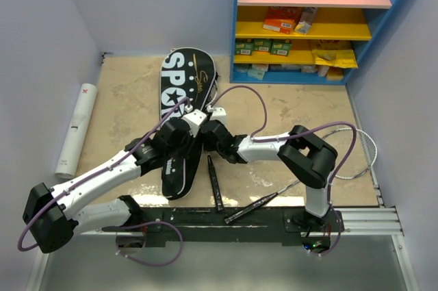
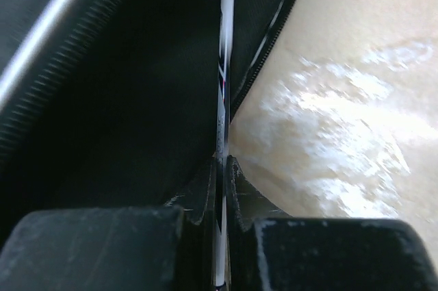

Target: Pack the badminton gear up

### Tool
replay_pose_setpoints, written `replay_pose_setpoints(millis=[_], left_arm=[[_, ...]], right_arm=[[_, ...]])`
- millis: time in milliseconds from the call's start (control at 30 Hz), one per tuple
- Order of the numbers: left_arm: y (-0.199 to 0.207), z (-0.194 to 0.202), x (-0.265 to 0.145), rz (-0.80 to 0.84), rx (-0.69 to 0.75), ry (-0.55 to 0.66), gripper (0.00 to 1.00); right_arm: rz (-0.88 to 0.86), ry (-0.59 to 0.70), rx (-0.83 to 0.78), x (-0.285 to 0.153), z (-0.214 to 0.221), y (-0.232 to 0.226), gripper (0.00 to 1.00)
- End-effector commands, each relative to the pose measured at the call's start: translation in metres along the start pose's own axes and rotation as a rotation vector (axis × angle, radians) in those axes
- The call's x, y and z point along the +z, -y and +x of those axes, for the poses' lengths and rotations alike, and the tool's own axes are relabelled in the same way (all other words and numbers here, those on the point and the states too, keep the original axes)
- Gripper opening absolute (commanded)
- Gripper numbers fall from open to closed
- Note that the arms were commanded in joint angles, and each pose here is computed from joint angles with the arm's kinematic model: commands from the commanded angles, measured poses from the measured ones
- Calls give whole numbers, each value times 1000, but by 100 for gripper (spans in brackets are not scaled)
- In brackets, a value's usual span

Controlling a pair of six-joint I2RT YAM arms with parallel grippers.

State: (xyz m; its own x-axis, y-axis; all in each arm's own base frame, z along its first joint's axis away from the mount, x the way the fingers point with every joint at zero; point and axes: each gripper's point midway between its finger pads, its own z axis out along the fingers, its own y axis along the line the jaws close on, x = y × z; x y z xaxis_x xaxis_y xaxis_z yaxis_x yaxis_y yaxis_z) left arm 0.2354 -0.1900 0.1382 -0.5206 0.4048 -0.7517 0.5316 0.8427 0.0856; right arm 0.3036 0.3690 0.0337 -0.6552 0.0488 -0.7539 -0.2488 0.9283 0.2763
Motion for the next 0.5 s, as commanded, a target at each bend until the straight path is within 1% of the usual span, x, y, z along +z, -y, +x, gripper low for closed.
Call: replay_pose_setpoints(millis=[0,33,67,100,133,167,200,233,300,400,467], left_arm=[[5,-17,-1,31,-2,69,0],[4,-18,-1,28,-4,70,0],[5,-16,0,29,-2,64,0],[5,-16,0,29,-2,64,0],[4,-17,0,28,-3,66,0],[4,-16,1,25,-1,62,0],[4,-17,0,25,-1,62,0],[4,-17,1,24,-2,62,0],[3,-16,2,17,-2,58,0],[2,-15,3,11,1,49,0],[2,-13,5,9,3,42,0]], right_arm=[[-146,127,97,2,-50,-46,0],[-153,126,114,-2,-54,-48,0],[-150,118,116,-4,-51,-45,6],[-152,116,118,-8,-52,-45,17],[-140,102,124,-11,-46,-39,25],[-142,113,133,-19,-53,-39,31],[-120,93,127,-23,-49,-33,40],[-106,79,126,-27,-45,-28,45],[-64,47,116,-39,-42,-17,54],[-44,-10,100,-59,-30,-7,57],[0,-73,62,-71,-9,5,57]])
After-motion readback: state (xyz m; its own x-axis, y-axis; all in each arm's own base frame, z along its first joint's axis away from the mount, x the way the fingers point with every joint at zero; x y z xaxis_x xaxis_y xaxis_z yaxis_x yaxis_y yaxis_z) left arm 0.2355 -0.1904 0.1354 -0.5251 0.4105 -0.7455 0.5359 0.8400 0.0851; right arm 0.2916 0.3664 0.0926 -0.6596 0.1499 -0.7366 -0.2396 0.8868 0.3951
